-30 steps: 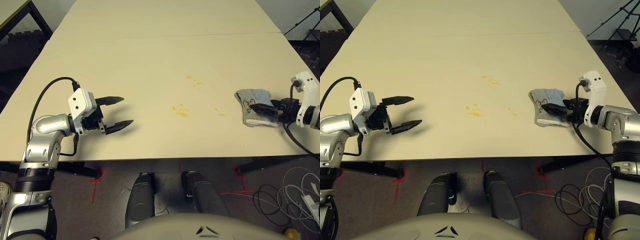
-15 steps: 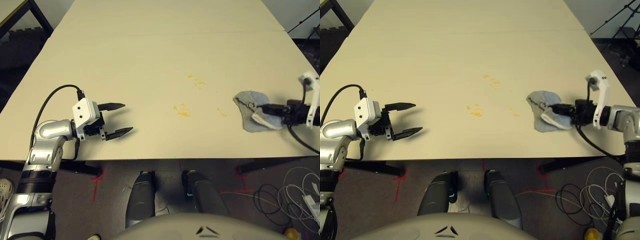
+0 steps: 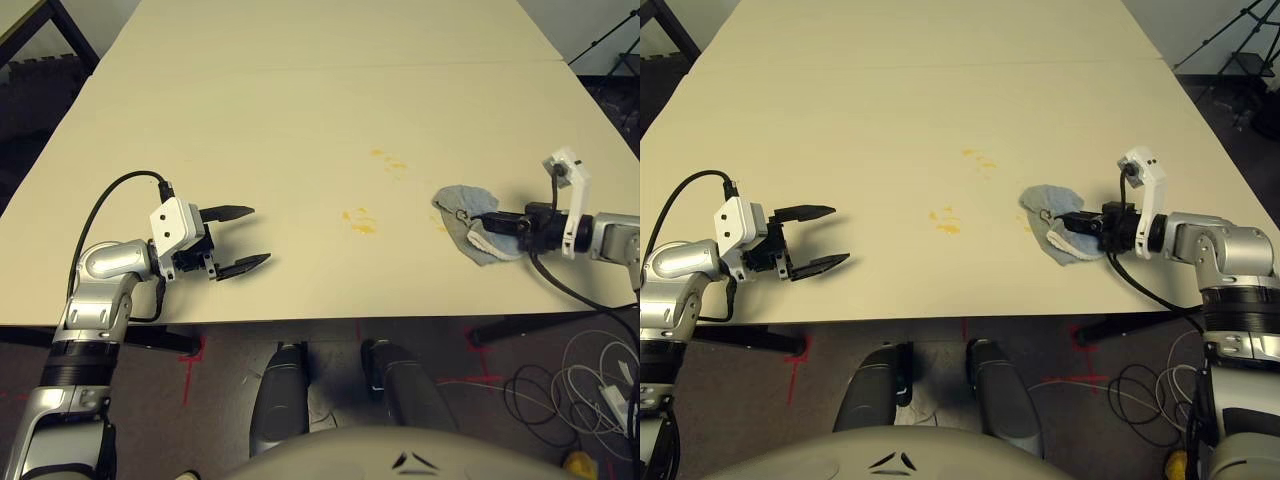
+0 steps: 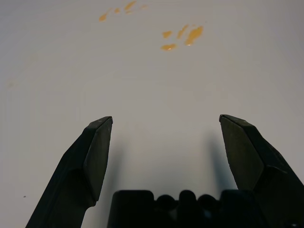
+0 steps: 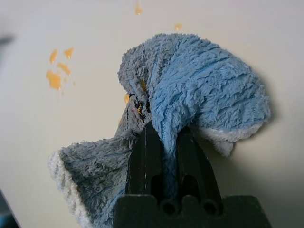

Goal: Wipe the water off the table with a rag.

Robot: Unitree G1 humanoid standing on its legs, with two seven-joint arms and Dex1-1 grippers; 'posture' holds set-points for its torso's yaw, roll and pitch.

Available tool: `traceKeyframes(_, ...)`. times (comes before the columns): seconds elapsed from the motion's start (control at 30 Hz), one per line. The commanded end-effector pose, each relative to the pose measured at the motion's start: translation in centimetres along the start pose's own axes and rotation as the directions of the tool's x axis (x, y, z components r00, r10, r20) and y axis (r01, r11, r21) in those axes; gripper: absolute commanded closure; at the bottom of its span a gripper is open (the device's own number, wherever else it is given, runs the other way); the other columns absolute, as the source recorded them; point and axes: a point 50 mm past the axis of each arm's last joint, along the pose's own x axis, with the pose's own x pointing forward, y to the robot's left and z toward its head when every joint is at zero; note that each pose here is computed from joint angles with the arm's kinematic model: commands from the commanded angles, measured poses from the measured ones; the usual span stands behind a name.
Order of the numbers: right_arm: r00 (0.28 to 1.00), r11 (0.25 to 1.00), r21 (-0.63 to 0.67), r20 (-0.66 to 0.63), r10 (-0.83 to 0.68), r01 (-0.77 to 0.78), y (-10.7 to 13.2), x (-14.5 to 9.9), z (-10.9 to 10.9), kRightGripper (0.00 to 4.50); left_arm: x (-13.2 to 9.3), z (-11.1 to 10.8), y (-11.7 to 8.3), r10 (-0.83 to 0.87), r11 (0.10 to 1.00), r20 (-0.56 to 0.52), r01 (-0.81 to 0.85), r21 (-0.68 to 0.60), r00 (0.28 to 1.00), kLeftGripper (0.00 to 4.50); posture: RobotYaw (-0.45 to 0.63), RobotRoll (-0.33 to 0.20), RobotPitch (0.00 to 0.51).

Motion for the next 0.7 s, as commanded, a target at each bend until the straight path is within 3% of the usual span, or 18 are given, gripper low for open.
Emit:
traceKeyframes(0.03, 0.999, 1.0, 0.014, -0.035, 0.012, -0.011, 0.6, 2.7, -1.0, 4.48, 0.0, -0.4, -0.1, -0.003, 1.0, -0.021, 0.003, -0.002, 1.0, 0.0, 0.22, 0.0, 0.171)
traceKeyframes(0.27, 0.993, 0.995, 0.006, -0.068, 0.101, -0.1, 2.5, 5.5, -1.7, 4.48, 0.1, -0.3, -0.1, 0.008, 1.0, -0.019, -0.008, -0.001, 1.0, 0.0, 0.23, 0.0, 0.168)
traceKeyframes(0.53, 0.999, 1.0, -0.013, -0.032, 0.015, -0.015, 0.6, 4.2, -0.2, 4.48, -0.1, -0.4, -0.2, 0.018, 1.0, -0.024, -0.018, 0.001, 1.0, 0.0, 0.24, 0.0, 0.166)
traceKeyframes(0.7, 0.99, 0.992, -0.019, -0.059, 0.125, -0.127, 3.0, 6.5, -0.6, 4.48, -0.1, -0.5, -0.2, 0.019, 1.0, -0.024, -0.019, 0.0, 1.0, 0.0, 0.24, 0.0, 0.165)
